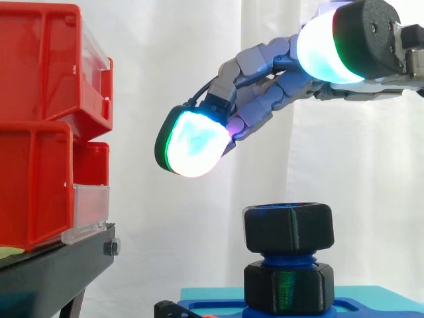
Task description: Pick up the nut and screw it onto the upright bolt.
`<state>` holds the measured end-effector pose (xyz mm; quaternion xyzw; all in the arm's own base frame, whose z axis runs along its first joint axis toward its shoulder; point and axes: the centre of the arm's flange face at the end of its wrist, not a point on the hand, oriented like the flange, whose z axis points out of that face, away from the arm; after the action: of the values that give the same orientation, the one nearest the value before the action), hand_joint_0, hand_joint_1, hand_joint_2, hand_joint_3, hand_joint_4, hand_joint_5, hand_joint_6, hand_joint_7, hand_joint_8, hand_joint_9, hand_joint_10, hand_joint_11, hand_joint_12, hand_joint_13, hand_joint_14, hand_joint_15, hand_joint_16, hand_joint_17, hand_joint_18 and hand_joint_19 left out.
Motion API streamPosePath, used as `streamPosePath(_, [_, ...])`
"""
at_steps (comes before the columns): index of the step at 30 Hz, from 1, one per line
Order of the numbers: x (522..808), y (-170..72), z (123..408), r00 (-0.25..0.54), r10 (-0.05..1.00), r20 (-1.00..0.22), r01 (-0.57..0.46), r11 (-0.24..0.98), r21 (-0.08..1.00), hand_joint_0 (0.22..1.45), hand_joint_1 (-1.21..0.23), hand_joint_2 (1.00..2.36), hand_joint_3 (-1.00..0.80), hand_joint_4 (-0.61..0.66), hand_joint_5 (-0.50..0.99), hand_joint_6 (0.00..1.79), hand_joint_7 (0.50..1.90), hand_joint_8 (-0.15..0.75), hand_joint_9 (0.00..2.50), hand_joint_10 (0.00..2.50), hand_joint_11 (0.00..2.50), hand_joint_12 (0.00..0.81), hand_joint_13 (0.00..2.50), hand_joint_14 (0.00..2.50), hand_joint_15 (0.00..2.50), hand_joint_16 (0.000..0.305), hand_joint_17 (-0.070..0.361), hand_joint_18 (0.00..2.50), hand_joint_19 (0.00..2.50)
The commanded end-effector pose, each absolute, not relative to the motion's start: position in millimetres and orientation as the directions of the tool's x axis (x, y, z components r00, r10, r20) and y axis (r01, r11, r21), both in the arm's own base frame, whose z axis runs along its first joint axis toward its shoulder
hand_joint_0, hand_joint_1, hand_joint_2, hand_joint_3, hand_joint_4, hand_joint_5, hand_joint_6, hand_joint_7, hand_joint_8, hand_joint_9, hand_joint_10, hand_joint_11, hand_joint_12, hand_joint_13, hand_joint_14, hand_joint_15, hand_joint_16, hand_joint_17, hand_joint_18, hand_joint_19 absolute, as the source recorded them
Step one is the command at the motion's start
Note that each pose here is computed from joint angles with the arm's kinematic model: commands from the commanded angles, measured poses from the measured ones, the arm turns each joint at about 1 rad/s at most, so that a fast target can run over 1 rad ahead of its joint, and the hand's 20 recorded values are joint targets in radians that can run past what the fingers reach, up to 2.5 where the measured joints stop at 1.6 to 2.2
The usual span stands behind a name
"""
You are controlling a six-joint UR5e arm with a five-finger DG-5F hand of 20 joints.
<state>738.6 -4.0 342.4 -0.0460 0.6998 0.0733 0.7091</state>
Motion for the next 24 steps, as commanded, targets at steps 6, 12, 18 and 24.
streamPosePath(6, [734.2, -4.0, 328.8, -0.013, 0.041, -0.999, -0.171, 0.984, 0.043, 0.47, 0.02, 1.00, -0.50, 0.19, -0.12, 0.50, 0.74, 0.228, 0.33, 0.00, 0.00, 0.352, 0.11, 0.00, 0.00, 0.041, 0.093, 0.00, 0.00])
streamPosePath(12, [733.4, -4.3, 327.0, -0.015, 0.061, -0.998, -0.169, 0.984, 0.063, 0.47, 0.02, 1.00, -0.50, 0.18, -0.12, 0.50, 0.77, 0.228, 0.32, 0.00, 0.00, 0.353, 0.10, 0.00, 0.00, 0.041, 0.093, 0.00, 0.00])
streamPosePath(18, [733.3, -6.6, 325.2, -0.018, 0.061, -0.998, -0.166, 0.984, 0.063, 0.47, 0.02, 1.00, -0.50, 0.17, -0.12, 0.50, 0.78, 0.228, 0.31, 0.00, 0.00, 0.354, 0.09, 0.00, 0.00, 0.042, 0.094, 0.00, 0.00])
streamPosePath(24, [732.2, -9.0, 324.1, -0.028, 0.059, -0.998, -0.162, 0.985, 0.063, 0.47, 0.02, 1.00, -0.50, 0.17, -0.11, 0.50, 0.78, 0.227, 0.31, 0.00, 0.00, 0.354, 0.09, 0.00, 0.00, 0.042, 0.094, 0.00, 0.00])
